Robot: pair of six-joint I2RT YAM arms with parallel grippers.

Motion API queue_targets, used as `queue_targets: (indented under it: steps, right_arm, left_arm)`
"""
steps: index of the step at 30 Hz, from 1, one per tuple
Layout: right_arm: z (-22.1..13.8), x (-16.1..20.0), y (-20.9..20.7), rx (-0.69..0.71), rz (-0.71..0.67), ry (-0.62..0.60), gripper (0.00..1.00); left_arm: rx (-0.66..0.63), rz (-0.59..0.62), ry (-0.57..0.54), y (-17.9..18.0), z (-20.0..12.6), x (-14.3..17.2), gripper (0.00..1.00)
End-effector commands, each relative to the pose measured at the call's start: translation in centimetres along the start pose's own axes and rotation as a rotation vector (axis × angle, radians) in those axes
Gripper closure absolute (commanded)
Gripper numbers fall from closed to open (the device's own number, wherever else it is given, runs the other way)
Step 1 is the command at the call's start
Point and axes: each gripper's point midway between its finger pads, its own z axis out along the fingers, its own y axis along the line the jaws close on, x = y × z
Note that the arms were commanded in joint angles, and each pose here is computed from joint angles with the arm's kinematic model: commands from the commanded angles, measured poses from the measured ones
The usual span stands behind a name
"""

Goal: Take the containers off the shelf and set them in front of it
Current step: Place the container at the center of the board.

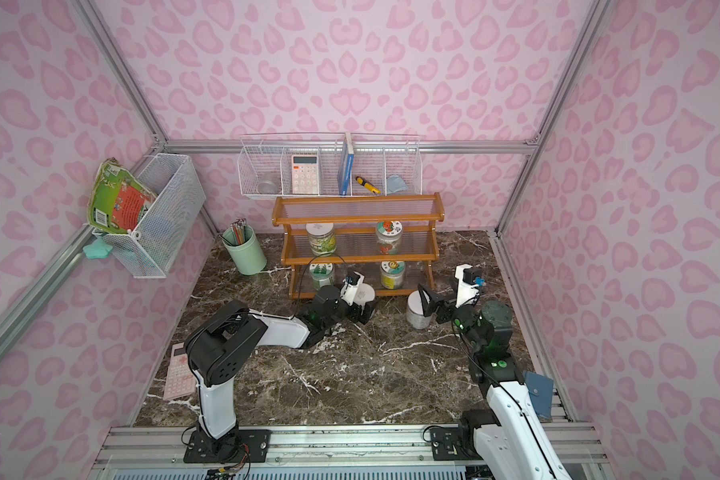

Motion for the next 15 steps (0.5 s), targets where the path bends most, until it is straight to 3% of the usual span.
queue_targets:
  steps: [1,15]
  right_arm:
    - [-0.1,-0.7,0.2,-0.007,-0.009,-0.027,0.01]
    - [-0.6,-1.0,0.7,-0.022,-0.002,-0.046,0.01]
  left_arm:
    - [-0.011,-0.008,-0.021,0.0,-0.3,-1.0,0.01]
    - [-0.046,0.066,-0.074,-1.1,-4.9,-5.9,0.01]
